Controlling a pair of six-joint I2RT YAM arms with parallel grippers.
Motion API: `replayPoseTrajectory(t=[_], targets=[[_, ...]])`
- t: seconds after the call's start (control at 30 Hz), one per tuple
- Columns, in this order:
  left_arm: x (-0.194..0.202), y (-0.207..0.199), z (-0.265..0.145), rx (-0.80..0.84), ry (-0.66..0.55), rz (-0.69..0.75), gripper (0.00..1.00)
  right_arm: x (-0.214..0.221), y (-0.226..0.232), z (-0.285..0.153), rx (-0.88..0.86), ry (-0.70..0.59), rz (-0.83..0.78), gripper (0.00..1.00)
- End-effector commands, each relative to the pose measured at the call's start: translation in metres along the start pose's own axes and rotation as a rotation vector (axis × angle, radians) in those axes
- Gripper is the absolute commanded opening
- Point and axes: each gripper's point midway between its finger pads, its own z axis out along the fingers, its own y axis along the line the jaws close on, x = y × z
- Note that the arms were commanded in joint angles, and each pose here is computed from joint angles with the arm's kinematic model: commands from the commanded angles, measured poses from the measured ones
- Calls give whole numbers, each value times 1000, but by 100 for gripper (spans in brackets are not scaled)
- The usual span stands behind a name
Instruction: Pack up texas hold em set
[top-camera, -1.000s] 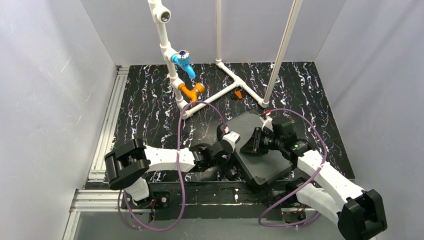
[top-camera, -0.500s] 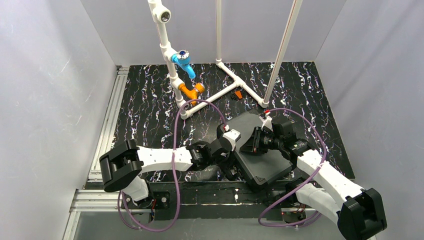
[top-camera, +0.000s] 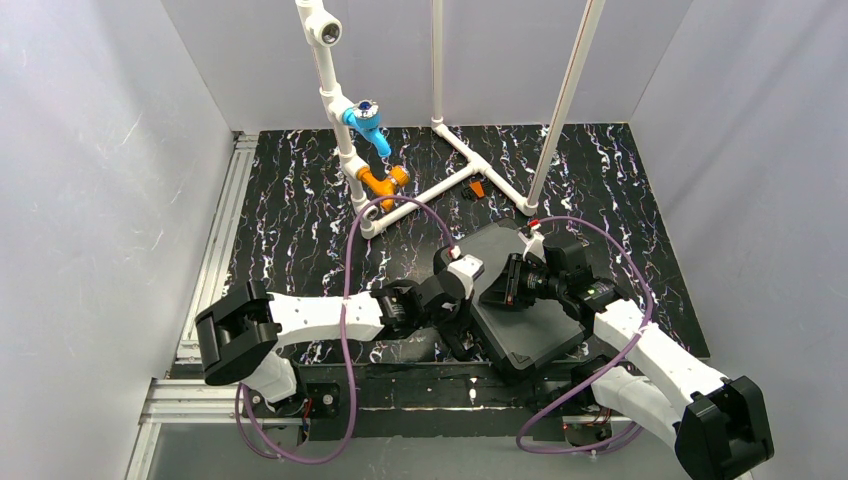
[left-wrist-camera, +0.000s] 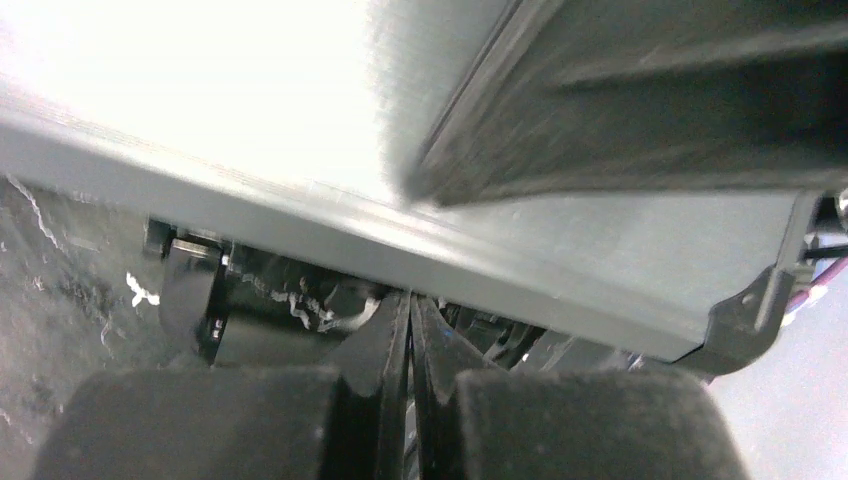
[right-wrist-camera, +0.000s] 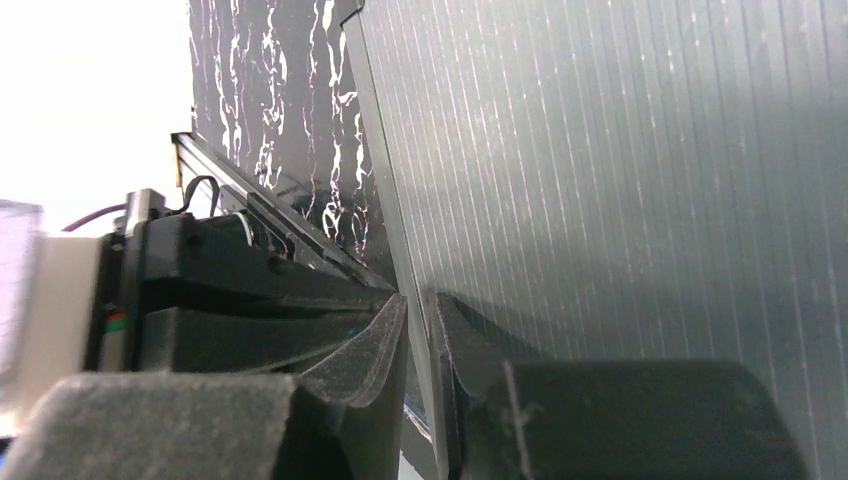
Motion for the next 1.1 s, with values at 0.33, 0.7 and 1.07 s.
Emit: replayPoseTrajectory(t=[0.33, 0.7, 1.07], targets=[[-80, -45, -13, 143, -221, -24, 0, 52, -75, -4, 291, 134, 75, 23], [-50, -20, -37, 104, -203, -59, 0, 50, -73, -7, 293, 130, 68, 23], [-6, 13, -33, 1, -115, -88, 0, 51, -74, -7, 297, 133, 74, 23]])
